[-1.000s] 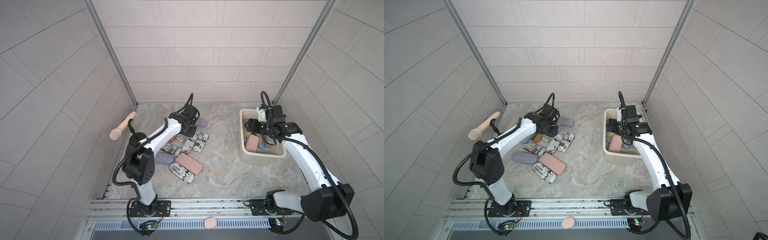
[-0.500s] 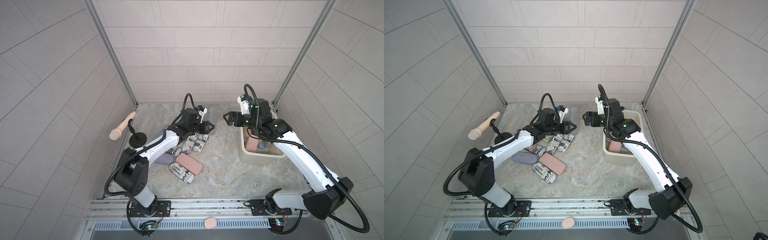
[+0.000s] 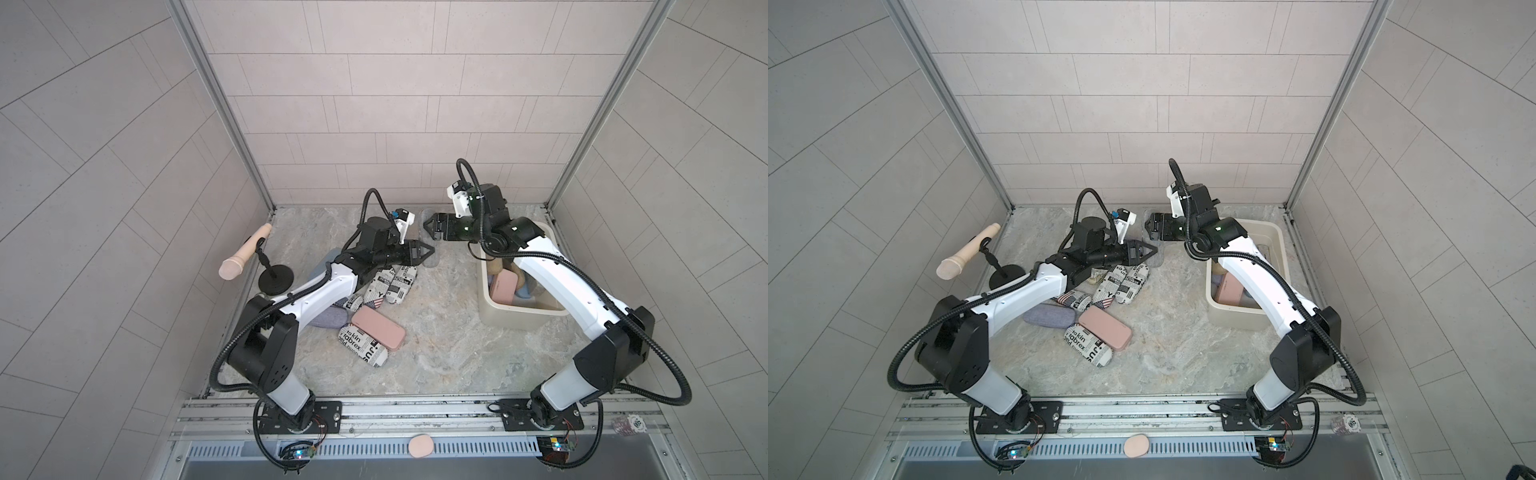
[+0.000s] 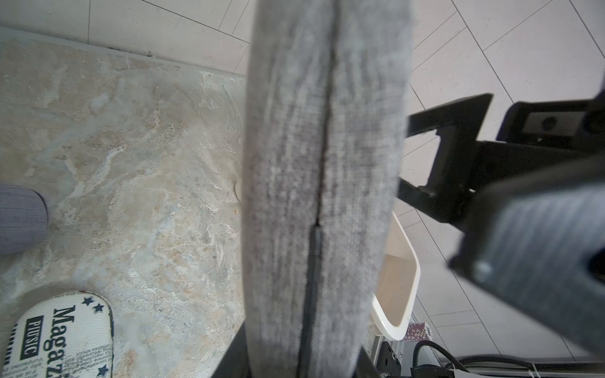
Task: Put the glasses cases into the storage boxes
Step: Pick up the glasses case.
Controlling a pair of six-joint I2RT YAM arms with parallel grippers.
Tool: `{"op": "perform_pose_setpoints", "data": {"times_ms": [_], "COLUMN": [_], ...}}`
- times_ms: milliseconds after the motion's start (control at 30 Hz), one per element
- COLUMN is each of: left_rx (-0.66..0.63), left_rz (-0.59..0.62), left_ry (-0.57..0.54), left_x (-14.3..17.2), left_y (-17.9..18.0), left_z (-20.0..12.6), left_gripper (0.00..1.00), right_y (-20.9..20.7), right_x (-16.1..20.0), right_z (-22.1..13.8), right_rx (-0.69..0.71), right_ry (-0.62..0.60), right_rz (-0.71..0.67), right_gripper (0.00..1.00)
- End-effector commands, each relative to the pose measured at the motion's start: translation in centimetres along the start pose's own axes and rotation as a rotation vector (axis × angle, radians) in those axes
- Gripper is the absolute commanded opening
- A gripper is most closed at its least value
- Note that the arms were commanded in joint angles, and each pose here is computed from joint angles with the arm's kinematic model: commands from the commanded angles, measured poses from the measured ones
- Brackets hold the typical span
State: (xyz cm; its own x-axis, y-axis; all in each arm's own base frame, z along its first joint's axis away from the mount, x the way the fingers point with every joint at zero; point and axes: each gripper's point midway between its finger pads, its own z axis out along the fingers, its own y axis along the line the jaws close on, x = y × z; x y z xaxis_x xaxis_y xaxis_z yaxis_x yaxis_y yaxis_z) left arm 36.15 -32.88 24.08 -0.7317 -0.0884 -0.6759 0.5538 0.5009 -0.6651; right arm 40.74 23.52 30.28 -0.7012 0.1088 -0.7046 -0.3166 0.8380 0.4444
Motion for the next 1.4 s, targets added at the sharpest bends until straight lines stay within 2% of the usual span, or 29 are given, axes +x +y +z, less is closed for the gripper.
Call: {"op": "perform_pose_setpoints", "data": {"times_ms": [0,400,533,667,833,900,1033,1133,1200,1300,1367], "left_rx": [0.068,0.092,0.092,0.094,0.133,0.144,0.117,-0.014,-0.225,-0.517,-0.621], "left_rz": [0.042,0.046,0.047,0.048,0.1,0.127,0.169,0.181,0.162,0.148,0.149], "left_ry": [-0.044,-0.039,-0.039,-0.037,-0.042,-0.052,-0.104,-0.174,-0.237,-0.259,-0.263], "left_x": [-1.6,-1.6,-1.6,-1.6,-1.8,-1.9,-2.4,-3.3,-4.4,-4.9,-5.2], "left_y": [-2.4,-3.0,-3.1,-3.2,-4.5,-5.1,-5.3,-3.5,-0.5,3.5,4.7], "left_z": [-0.7,-0.9,-1.0,-1.0,-1.9,-2.4,-3.6,-4.6,-6.1,-8.8,-10.0], "left_gripper": [0.3,0.32,0.34,0.5,0.72,0.77,0.79,0.79,0.79,0.79,0.79], "right_y": [0.9,0.6,0.7,1.1,0.9,0.4,-2.1,-5.1,-8.4,-13.8,-17.5], "right_x": [0.1,1.2,1.0,0.4,-1.0,-1.9,-3.8,-4.8,-4.9,-3.5,-1.9], "right_z": [0.1,2.1,2.0,1.5,0.2,-0.5,-2.8,-5.8,-8.4,-11.8,-13.6], "right_rx": [-0.031,-0.029,-0.029,-0.033,0.006,0.042,0.143,0.261,0.385,0.578,0.702], "right_ry": [0.022,0.071,0.071,0.05,-0.004,-0.027,-0.077,-0.106,-0.123,-0.097,-0.054], "right_rz": [-0.017,0.004,0.003,-0.006,-0.031,-0.036,-0.012,-0.051,-0.063,-0.065,-0.032], "right_gripper": [0.86,0.75,0.65,0.6,0.59,0.59,0.59,0.59,0.59,0.59,0.59]}}
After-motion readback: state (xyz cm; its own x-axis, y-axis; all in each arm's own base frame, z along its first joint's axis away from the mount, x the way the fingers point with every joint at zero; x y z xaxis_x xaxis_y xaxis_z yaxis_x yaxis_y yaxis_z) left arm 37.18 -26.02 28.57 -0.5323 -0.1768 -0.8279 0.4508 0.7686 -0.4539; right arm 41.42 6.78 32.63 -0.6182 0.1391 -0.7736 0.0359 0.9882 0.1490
